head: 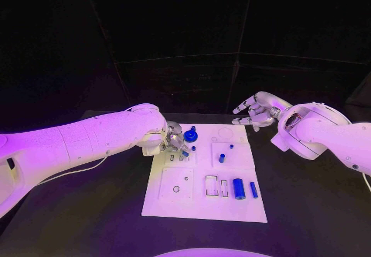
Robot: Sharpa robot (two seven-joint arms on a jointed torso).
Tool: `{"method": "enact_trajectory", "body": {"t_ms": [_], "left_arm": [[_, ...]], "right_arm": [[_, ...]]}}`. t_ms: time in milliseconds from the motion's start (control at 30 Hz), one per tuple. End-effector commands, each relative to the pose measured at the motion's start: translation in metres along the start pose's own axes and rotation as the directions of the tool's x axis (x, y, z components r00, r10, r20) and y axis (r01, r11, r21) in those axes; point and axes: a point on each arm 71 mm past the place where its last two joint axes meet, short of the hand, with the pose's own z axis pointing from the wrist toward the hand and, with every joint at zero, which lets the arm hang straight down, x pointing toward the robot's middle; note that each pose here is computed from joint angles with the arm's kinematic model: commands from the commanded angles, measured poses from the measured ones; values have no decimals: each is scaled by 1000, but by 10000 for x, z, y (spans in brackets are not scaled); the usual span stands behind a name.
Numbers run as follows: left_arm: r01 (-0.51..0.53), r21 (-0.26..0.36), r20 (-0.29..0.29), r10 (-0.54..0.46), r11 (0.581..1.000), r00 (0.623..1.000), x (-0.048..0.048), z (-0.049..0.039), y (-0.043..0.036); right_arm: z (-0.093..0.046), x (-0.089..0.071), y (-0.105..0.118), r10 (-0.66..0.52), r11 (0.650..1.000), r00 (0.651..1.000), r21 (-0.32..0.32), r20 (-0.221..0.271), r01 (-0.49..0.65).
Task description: Assemble the parts on the task board
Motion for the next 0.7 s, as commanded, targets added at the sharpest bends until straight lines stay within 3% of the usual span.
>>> {"method": "enact_trajectory", "body": {"t_ms": [33,433,700], "left_arm": [[61,36,50,-63,997,997,-29,-36,-15],[70,40,166,-75,997,983,57,-115,131],[50,20,188,-53,999,981,123,-98,193]], "right_arm": [[4,-6,9,-7,1000,1000,-5,-7,7],[9,-20,-10,-7,1000,1000,-5,-1,7],[9,-23,-16,-8,1000,1000,-4,0,8]]}}
